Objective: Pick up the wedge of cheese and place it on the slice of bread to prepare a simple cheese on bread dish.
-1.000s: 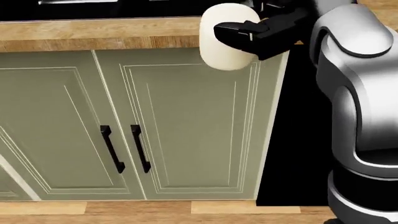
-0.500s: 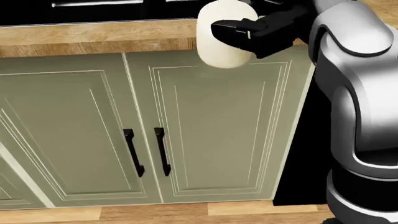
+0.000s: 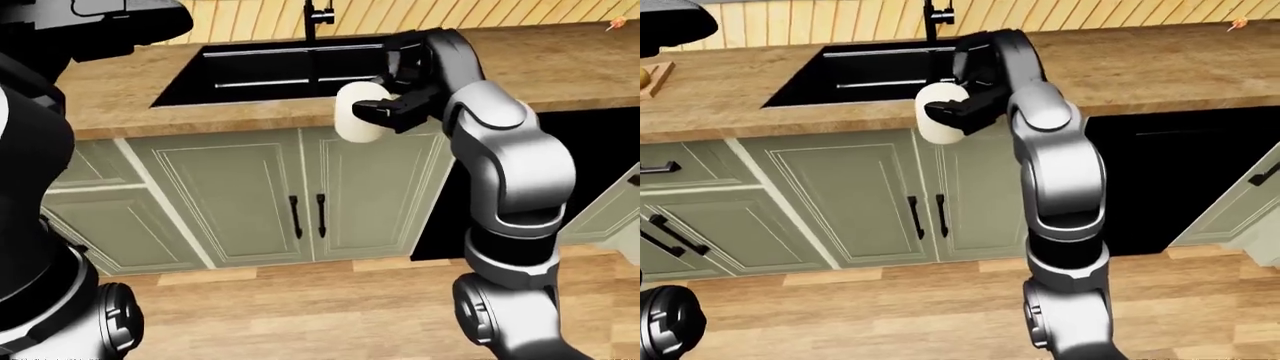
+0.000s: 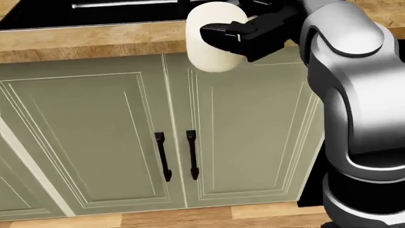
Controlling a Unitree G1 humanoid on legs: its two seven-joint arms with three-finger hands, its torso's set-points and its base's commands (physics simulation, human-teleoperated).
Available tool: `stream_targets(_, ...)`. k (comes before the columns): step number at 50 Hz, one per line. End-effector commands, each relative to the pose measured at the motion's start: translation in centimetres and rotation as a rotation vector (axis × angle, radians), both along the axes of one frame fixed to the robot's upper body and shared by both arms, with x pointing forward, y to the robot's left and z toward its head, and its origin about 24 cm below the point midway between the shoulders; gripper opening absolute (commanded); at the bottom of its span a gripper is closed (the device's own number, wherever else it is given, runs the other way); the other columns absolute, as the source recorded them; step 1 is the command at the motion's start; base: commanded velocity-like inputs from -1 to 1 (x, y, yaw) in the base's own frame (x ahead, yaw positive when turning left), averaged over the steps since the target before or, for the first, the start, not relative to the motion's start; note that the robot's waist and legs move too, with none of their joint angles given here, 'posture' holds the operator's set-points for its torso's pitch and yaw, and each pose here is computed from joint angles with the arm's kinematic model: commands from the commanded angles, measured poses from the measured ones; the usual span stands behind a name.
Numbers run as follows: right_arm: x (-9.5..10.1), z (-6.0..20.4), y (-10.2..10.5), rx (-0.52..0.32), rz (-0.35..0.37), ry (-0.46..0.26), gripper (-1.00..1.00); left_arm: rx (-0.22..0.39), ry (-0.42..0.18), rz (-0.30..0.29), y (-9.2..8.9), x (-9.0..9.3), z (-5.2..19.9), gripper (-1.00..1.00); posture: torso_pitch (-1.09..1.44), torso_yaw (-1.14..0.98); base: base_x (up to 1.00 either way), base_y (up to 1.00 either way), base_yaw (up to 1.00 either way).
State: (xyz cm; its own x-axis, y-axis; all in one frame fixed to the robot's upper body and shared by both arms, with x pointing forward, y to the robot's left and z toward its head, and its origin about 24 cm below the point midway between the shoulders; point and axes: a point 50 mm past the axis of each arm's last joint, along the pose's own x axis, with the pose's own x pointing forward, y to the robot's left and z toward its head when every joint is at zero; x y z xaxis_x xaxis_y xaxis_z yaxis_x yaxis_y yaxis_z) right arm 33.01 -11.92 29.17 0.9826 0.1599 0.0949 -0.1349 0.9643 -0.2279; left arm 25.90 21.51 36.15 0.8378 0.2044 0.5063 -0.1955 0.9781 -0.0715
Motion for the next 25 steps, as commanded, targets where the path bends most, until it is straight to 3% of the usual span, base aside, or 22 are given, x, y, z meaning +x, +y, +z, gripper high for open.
stream_targets(1, -0.63, 1.94, -0.07, 0.006, -0.004, -0.105, -1.0, 0.005, -0.065, -0.004, -0.02, -0.66, 1.08, 1.0, 0.0, 0.0, 0.0, 0.35, 0.0)
stream_targets(25, -1.01, 2.07, -0.14, 0.004, -0.004, -0.111, -1.0, -0.001, -0.073, 0.004, 0.31, -1.07, 1.41, 1.0, 0.0, 0.0, 0.0, 0.36, 0.0)
